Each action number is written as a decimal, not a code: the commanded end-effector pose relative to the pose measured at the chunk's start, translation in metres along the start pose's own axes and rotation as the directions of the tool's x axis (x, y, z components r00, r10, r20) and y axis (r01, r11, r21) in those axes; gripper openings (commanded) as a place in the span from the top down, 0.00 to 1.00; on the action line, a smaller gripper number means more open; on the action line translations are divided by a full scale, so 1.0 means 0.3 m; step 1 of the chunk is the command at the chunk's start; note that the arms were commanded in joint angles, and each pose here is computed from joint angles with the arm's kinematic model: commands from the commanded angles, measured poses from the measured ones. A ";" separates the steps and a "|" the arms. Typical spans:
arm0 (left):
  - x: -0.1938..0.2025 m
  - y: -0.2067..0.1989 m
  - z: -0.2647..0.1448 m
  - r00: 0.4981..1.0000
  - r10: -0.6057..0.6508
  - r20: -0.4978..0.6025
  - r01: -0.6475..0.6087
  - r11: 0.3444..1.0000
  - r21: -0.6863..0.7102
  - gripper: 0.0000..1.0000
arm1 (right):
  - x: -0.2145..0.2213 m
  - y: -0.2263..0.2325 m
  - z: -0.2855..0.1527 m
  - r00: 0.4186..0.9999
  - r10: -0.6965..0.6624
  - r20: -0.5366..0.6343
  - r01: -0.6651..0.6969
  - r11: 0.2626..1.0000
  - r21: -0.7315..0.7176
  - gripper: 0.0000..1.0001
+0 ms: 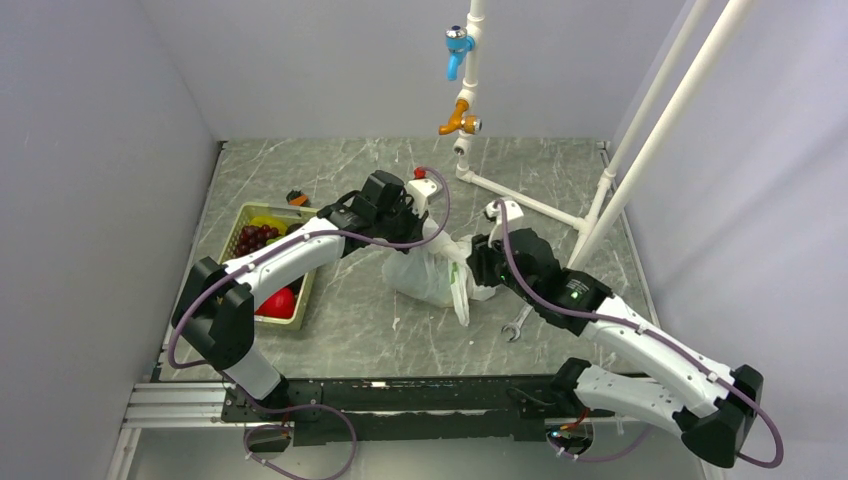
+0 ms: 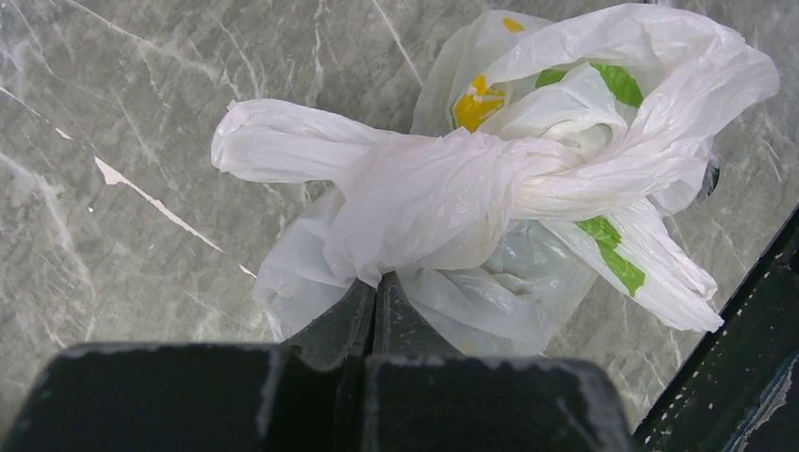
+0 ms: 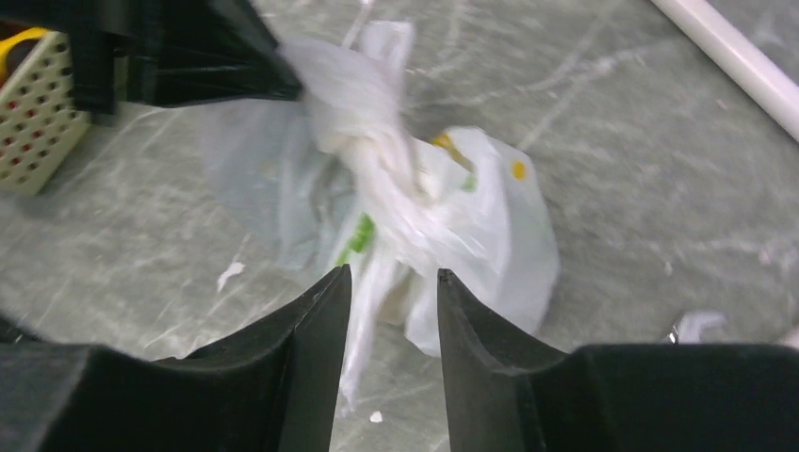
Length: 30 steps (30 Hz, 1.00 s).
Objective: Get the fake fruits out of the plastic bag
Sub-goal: Untie the plastic bag at the center of the board.
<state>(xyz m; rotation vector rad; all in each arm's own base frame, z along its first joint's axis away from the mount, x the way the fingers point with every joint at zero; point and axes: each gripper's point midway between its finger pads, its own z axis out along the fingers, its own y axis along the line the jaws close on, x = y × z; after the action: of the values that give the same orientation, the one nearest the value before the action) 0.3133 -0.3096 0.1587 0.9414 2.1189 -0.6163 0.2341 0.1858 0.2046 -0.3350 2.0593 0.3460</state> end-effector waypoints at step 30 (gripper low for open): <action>-0.073 -0.009 -0.025 0.998 0.015 0.062 -0.015 1.000 0.009 1.00 | 0.077 0.000 0.203 0.997 -0.046 0.067 0.042 0.997 0.061 0.76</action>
<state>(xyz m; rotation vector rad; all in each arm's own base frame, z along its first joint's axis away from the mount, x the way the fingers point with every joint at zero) 0.3073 -0.3142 0.1597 0.9641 2.1132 -0.6641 0.2669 0.2172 0.1453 -0.4179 2.0089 0.3000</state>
